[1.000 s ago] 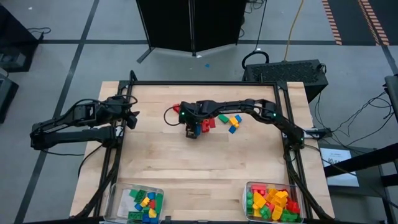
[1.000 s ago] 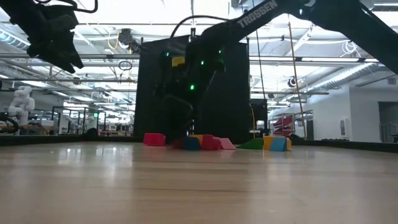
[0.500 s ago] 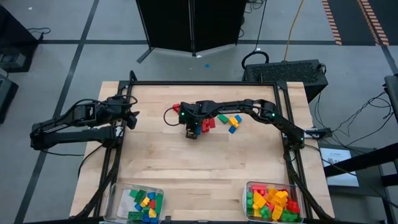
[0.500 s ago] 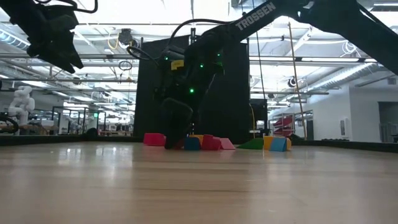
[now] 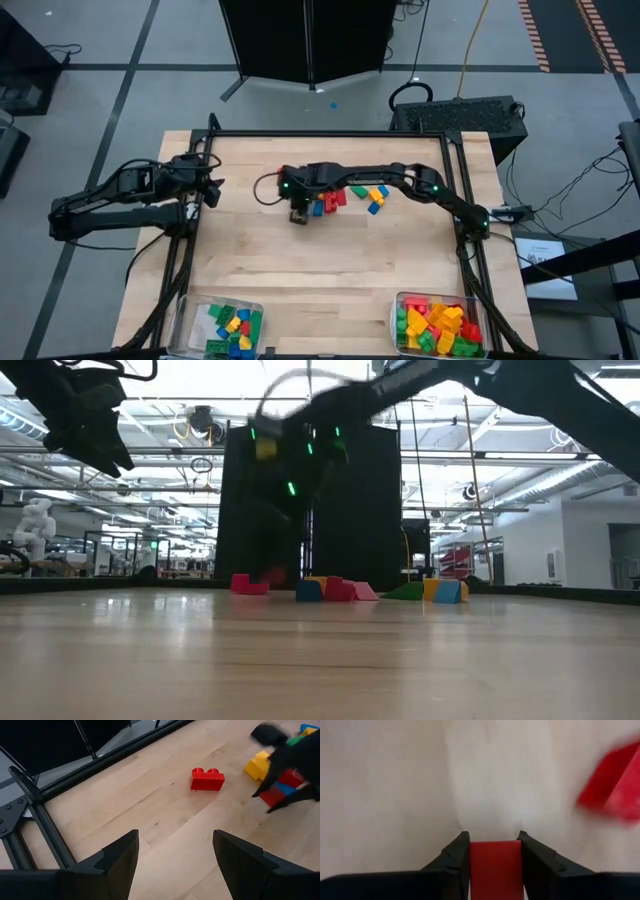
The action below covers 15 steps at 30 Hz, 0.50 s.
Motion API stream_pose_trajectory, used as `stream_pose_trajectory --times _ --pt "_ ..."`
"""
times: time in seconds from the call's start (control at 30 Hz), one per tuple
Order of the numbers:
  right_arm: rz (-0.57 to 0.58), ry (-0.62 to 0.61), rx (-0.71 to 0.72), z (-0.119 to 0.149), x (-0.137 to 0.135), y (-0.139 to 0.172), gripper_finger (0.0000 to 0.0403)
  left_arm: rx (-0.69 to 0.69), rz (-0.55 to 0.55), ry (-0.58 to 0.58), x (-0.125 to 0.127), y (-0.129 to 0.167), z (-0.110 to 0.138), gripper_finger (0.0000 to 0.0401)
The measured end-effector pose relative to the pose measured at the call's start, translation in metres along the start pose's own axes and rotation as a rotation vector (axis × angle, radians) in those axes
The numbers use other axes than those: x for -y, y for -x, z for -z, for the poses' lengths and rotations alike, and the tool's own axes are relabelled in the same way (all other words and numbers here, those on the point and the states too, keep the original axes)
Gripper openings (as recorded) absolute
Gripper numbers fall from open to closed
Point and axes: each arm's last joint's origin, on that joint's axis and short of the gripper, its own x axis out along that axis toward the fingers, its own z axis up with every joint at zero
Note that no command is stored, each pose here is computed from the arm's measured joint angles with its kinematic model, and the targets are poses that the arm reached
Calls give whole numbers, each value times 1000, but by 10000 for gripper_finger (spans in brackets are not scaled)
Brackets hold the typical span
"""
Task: Sort blocks by size
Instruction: Put the red triangular block into the left transparent bin
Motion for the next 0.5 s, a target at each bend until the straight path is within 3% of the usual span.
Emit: stream_pose_trajectory --times 0.2,0.37,0.5 --pt "-37 55 245 -46 -38 47 114 0 0 1 0 0 0 255" --pt "-138 135 521 -69 -101 71 114 0 0 5 0 0 0 255" --pt "-224 222 688 -70 -156 83 114 0 0 5 0 0 0 255"
